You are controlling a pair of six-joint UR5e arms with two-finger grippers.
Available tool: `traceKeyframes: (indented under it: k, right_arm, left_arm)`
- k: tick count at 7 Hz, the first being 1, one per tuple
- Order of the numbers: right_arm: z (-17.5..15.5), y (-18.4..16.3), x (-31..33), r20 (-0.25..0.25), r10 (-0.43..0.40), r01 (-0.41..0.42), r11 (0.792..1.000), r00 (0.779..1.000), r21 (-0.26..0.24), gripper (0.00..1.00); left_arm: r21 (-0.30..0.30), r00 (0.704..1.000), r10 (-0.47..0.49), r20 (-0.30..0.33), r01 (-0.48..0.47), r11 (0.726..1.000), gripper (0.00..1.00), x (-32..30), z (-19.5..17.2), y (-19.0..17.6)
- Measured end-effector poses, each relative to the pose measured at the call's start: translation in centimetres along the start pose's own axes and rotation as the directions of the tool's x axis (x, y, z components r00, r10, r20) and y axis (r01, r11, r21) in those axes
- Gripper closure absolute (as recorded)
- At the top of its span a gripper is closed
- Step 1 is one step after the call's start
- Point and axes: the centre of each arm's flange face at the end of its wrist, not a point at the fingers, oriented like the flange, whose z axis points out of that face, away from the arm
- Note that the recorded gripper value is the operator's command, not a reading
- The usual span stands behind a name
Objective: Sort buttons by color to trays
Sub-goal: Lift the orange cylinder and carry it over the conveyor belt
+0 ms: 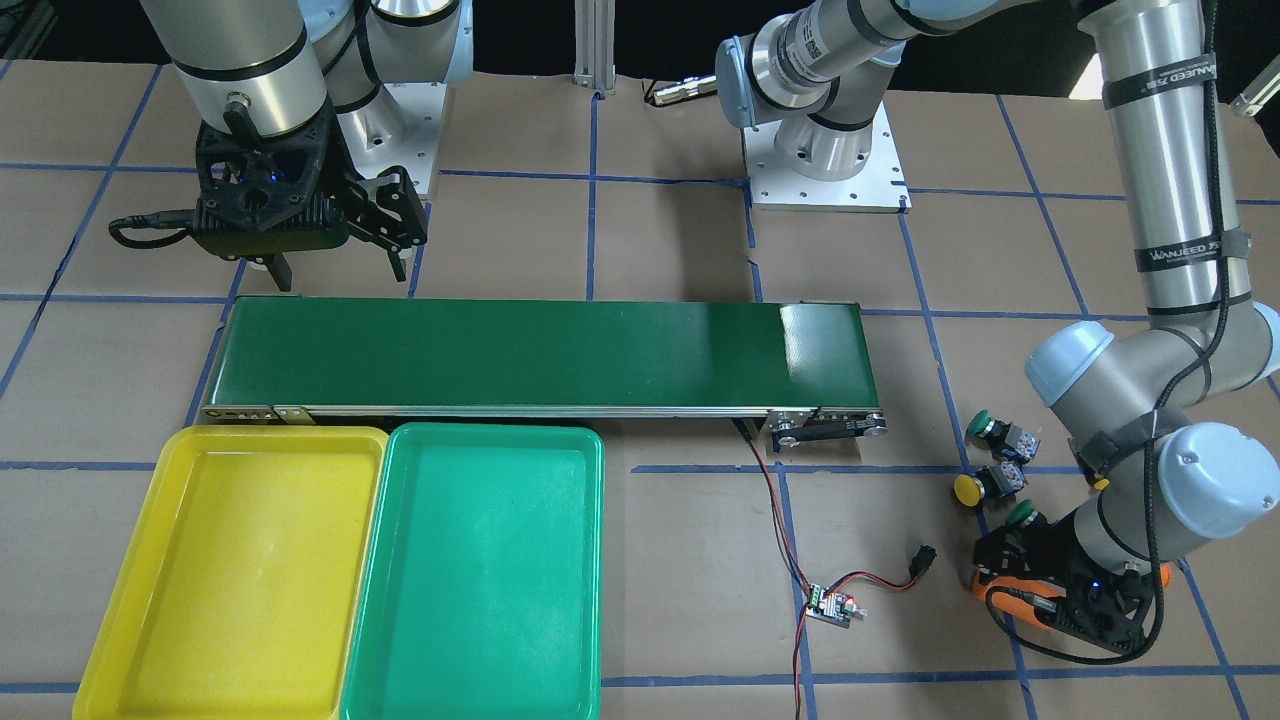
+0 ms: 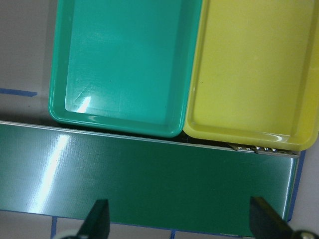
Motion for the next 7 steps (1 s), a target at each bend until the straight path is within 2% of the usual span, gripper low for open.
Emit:
traceKeyframes:
  k: [1,2,3,4,6,7]
  right_arm:
    - [0.0,0.0,0.0,0.001,0.000,0.000,1.000,1.000,0.000,0.00]
    - [0.0,0.0,0.0,0.001,0.001,-0.001,1.000,1.000,0.000,0.00]
    - [0.0,0.0,0.0,0.001,0.001,-0.001,1.000,1.000,0.000,0.00]
    - [0.0,0.0,0.0,0.001,0.001,-0.001,1.000,1.000,0.000,0.00]
    - [0.0,0.0,0.0,0.001,0.001,-0.001,1.000,1.000,0.000,0.00]
    - [0.0,0.0,0.0,0.001,0.001,-0.001,1.000,1.000,0.000,0.00]
  left_arm:
    - [-0.003,1.000,0.000,-0.004,0.000,1.000,0.00,0.1,0.2,0.1]
    - [-0.007,1.000,-0.002,-0.009,0.002,1.000,0.15,0.1,0.6,0.1]
    - [-0.010,1.000,-0.009,-0.013,0.009,1.000,0.83,0.1,1.0,0.1]
    - [-0.012,1.000,-0.013,-0.012,0.013,1.000,1.00,0.0,1.1,0.0]
    - [-0.018,1.000,-0.015,-0.014,0.015,1.000,1.00,0.3,-0.9,0.1]
    - [-0.033,0.999,-0.042,-0.030,0.041,0.999,1.00,1.2,-3.6,0.3]
